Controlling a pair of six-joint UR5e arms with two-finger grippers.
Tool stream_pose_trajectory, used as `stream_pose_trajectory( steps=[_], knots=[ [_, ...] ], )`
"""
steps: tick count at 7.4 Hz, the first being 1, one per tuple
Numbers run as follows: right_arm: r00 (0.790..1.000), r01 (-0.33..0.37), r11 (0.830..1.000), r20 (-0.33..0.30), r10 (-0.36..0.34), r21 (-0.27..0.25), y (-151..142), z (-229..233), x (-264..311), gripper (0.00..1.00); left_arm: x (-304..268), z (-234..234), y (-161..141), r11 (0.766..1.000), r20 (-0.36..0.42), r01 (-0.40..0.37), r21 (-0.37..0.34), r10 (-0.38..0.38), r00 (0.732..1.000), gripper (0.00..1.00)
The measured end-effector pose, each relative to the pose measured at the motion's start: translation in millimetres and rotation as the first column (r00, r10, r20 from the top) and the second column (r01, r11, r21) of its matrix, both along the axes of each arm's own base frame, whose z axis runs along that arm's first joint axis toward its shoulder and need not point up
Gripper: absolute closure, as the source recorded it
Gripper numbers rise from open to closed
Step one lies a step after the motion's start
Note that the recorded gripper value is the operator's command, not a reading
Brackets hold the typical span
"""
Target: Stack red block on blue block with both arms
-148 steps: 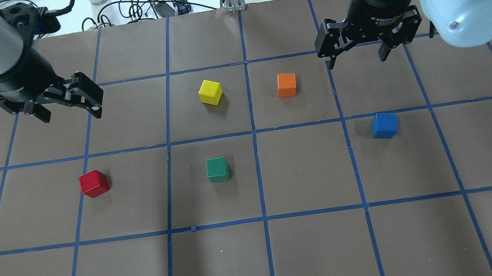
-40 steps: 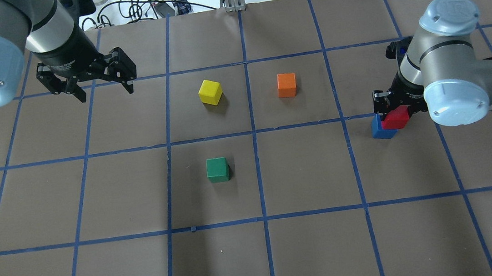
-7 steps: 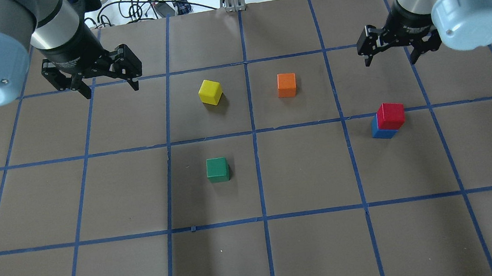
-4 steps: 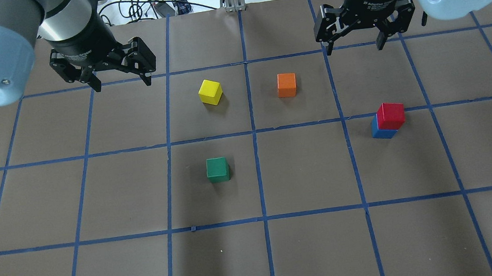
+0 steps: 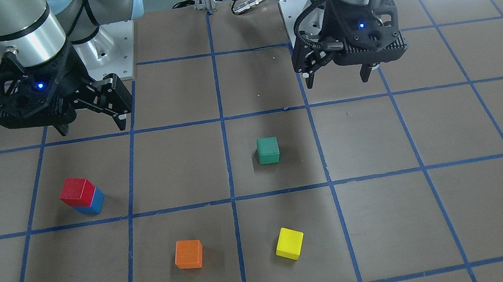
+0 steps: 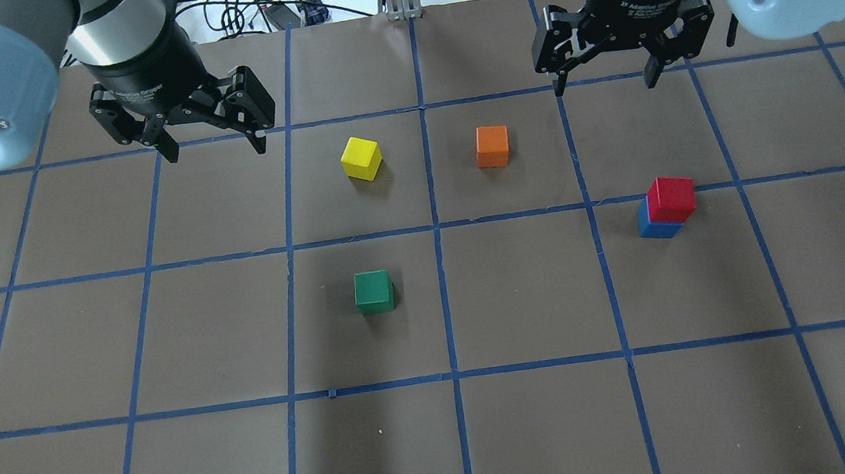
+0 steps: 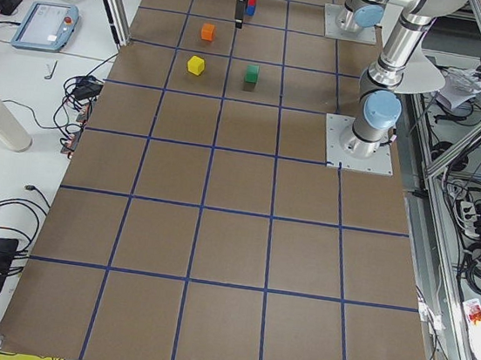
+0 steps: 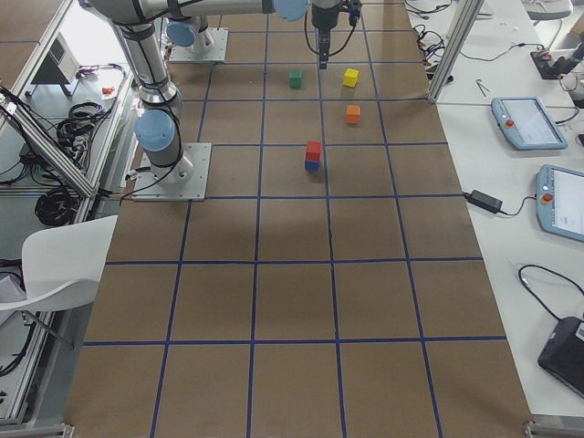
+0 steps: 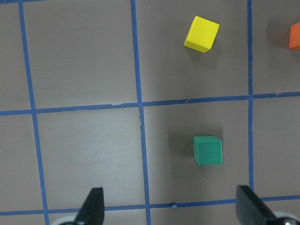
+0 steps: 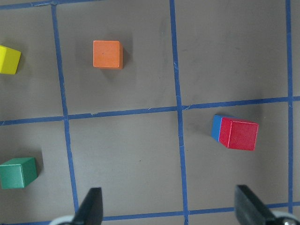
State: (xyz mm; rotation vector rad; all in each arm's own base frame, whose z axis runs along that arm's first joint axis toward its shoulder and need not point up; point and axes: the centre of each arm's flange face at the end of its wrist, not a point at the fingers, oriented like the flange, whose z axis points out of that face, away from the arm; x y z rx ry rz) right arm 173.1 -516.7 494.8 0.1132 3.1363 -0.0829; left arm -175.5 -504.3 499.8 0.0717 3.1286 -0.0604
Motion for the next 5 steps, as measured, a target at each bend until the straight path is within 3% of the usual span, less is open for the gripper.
stream_pose_trajectory(
  steps=[5],
  knots=[
    [0.998,0.055,0.998,-0.001,-0.055,0.004,-5.3,2.9,-30.8,0.0,3.4,5.3,4.0,1.0,0.002,0.007,-0.011,-0.007,1.0,0.0]
  ],
)
